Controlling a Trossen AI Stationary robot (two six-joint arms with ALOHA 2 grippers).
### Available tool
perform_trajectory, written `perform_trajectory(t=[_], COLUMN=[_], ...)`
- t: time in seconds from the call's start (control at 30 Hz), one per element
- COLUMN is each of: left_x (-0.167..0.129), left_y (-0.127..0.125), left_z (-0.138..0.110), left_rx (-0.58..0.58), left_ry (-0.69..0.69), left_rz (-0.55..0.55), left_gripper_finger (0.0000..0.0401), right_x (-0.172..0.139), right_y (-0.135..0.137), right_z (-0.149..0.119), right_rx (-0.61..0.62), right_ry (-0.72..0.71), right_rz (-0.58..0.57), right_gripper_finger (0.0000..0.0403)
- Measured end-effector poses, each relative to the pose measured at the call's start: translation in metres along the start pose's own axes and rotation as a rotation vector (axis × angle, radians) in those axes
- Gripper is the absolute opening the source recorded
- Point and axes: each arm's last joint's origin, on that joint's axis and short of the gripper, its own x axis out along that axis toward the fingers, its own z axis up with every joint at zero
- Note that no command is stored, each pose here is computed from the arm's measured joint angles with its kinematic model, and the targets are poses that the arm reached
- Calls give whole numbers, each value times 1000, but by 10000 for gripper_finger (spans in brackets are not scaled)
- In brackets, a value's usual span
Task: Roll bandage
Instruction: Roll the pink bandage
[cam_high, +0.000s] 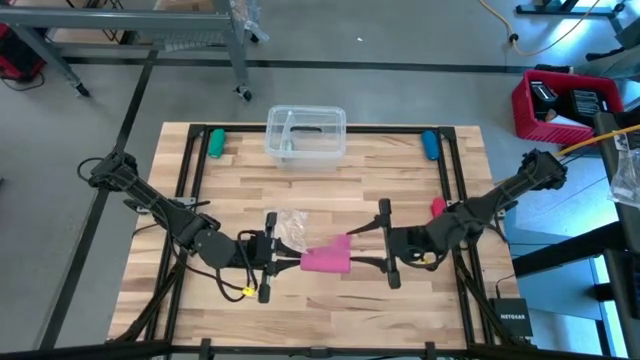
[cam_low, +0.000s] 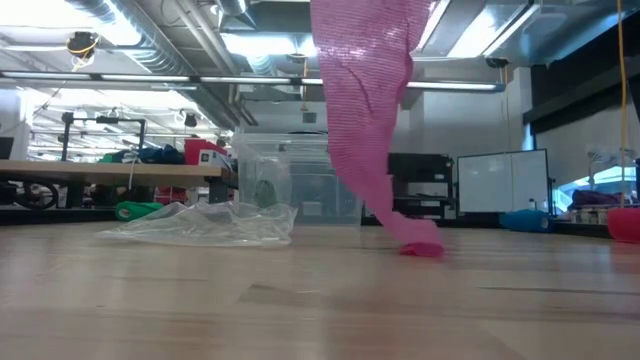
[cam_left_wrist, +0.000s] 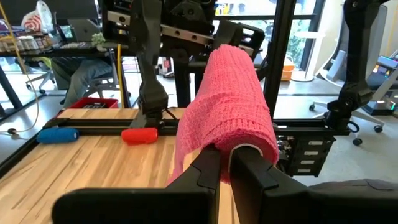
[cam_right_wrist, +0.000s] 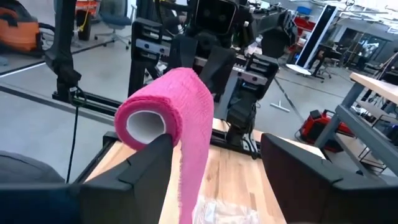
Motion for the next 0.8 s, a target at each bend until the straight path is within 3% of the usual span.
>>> perform_trajectory(t=[0.3, 0.5, 0.8], left_x=[0, 0, 0], left_y=[0, 0, 1], left_z=[0, -1, -1], left_rx=[5, 13, 19], left_ry=[2, 11, 9], left_rz=[0, 4, 22], left_gripper_finger=[15, 15, 15], right_x=[-2, -6, -7], right_y=[-2, -7, -5], right_z=[5, 13, 15], right_rx=[10, 34, 72], right_ry=[5, 80, 70], right_rz=[4, -44, 33], right_gripper_finger=[248, 248, 248])
